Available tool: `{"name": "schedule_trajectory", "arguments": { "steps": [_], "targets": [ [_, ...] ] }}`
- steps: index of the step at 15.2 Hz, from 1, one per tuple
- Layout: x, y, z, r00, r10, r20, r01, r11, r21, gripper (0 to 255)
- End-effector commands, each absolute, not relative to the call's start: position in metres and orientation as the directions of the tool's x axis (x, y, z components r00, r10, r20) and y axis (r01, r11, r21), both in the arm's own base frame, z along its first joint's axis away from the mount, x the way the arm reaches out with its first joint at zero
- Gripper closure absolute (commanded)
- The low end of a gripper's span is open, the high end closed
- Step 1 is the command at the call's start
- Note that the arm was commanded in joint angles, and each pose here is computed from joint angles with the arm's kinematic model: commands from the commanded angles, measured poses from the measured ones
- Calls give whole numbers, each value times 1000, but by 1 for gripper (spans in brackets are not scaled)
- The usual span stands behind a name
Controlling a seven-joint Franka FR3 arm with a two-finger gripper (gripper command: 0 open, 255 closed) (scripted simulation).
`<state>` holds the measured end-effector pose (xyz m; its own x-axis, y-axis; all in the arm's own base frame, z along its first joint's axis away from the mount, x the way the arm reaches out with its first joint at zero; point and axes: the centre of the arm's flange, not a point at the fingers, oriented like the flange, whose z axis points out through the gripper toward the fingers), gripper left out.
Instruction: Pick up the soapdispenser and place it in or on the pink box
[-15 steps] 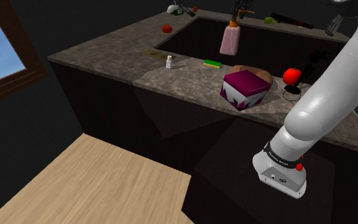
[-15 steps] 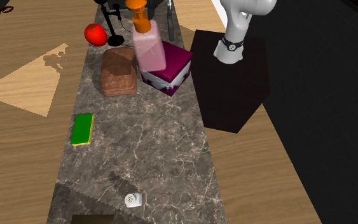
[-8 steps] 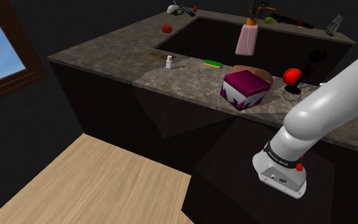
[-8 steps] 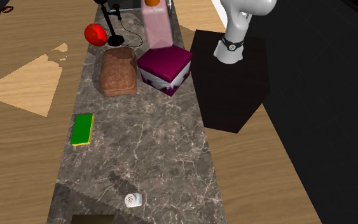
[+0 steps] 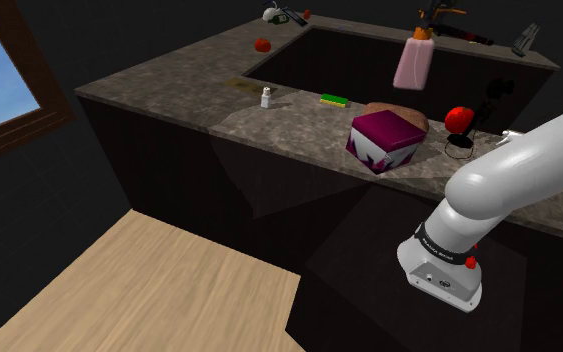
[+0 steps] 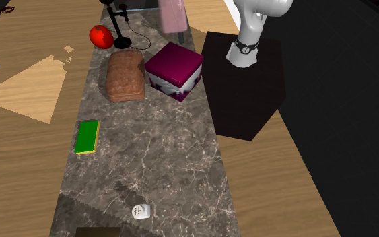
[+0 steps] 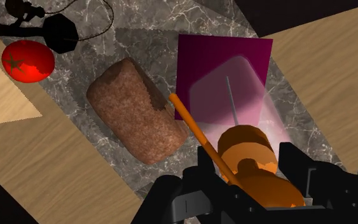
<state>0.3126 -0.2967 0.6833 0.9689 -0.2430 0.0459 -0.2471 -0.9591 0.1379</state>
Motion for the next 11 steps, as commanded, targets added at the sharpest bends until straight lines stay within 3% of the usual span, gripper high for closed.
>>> {"name": "schedule_trajectory", "arguments": {
  "steps": [1,11],
  "targets": [
    [311,-296,674,969,-243,46,-247,-959,138,255],
    [311,-296,622,969,-243,46,-247,-959,138,255]
  ]
}}
